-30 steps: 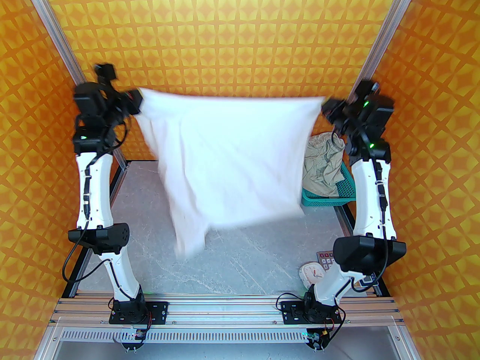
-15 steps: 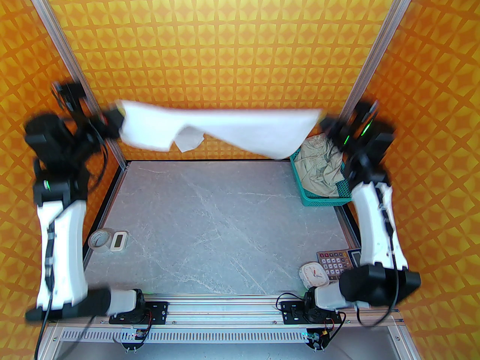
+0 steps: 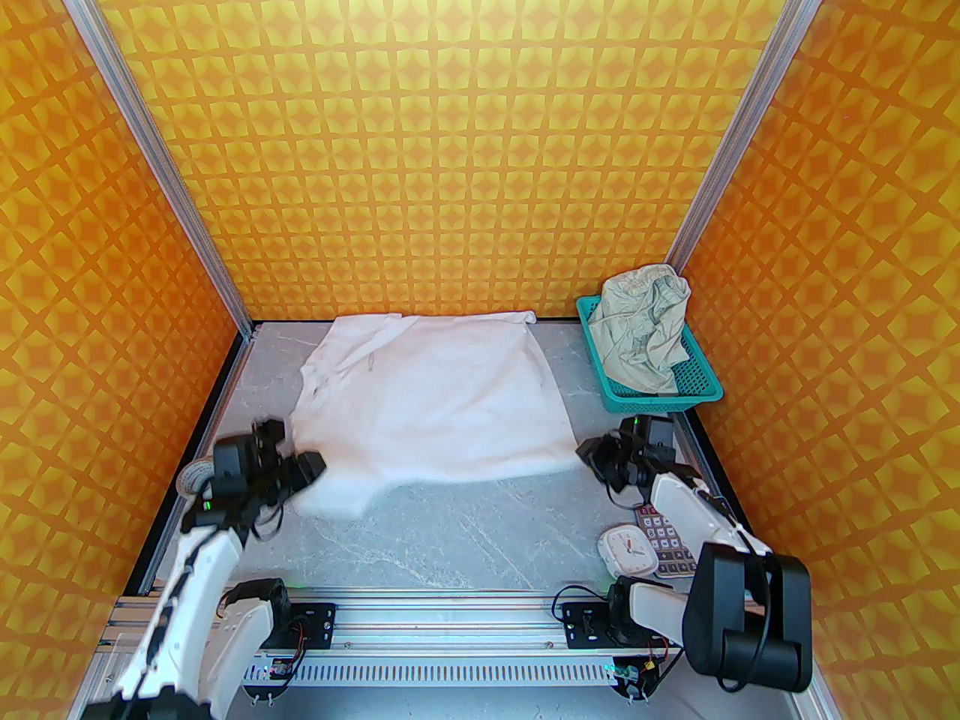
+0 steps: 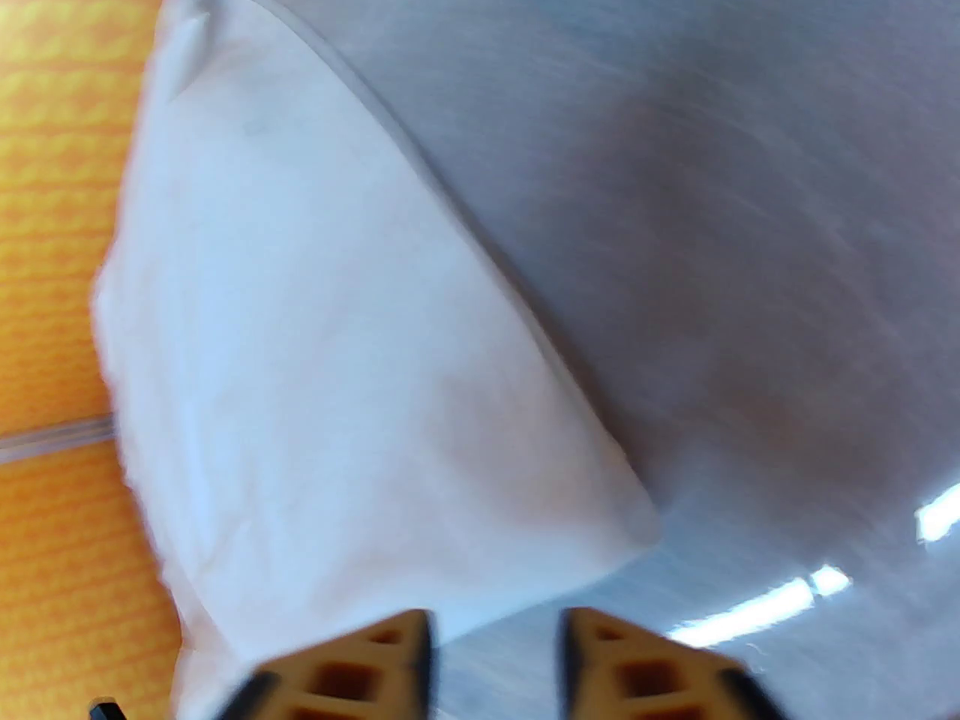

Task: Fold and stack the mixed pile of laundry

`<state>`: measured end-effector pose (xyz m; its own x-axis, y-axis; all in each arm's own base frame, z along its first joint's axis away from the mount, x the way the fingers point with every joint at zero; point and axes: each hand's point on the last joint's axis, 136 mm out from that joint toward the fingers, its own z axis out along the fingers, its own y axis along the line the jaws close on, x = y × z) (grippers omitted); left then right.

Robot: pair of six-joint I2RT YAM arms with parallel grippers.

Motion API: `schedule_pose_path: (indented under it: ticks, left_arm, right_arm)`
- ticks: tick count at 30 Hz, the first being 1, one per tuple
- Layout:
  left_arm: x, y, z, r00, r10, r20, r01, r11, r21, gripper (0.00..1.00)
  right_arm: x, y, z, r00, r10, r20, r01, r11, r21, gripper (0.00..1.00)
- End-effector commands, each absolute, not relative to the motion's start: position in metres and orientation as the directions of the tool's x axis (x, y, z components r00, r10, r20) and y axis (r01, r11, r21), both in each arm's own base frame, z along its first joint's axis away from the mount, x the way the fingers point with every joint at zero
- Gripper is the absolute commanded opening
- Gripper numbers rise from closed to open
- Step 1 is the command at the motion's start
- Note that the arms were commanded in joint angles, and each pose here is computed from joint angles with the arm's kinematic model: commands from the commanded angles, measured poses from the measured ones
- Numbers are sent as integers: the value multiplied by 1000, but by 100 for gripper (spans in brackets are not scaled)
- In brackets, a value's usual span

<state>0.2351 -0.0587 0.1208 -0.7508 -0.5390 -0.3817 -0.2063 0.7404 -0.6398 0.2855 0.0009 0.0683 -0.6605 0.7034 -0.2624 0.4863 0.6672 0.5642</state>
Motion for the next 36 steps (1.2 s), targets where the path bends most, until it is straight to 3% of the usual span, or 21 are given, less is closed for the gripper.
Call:
schedule_pose_path:
  ticks: [1, 5, 9, 14, 19, 27, 36]
  left_arm:
    - [239, -48, 142, -705, -576, -413, -251, 748, -614, 65]
    - [245, -42, 183, -693, -519, -500, -198, 804, -560, 62]
    - [275, -67, 208, -728, -426, -538, -66, 824, -563, 59]
    - [347, -103, 177, -799, -341, -494, -6, 827, -562, 50]
    - [404, -112, 141, -808, -362, -464, -26, 810, -585, 43]
    - [441, -115, 100, -835, -362, -415, -65, 814, -578, 40]
    - [473, -110, 86, -832, -370, -413, -78, 815, -574, 40]
  right_arm:
    - [276, -19, 89, -646, 671, -364, 496, 732, 467, 49]
    - [279, -17, 126, -654, 622, -431, 436, 775, 457, 50]
    - [299, 18, 141, -730, 492, -475, 317, 859, 402, 50]
    - [337, 65, 112, -838, 339, -427, 213, 925, 315, 47]
    - [356, 63, 66, -886, 322, -335, 253, 939, 233, 47]
    - [324, 41, 11, -898, 394, -196, 357, 912, 202, 44]
    - [260, 37, -4, -894, 436, -98, 414, 891, 189, 40]
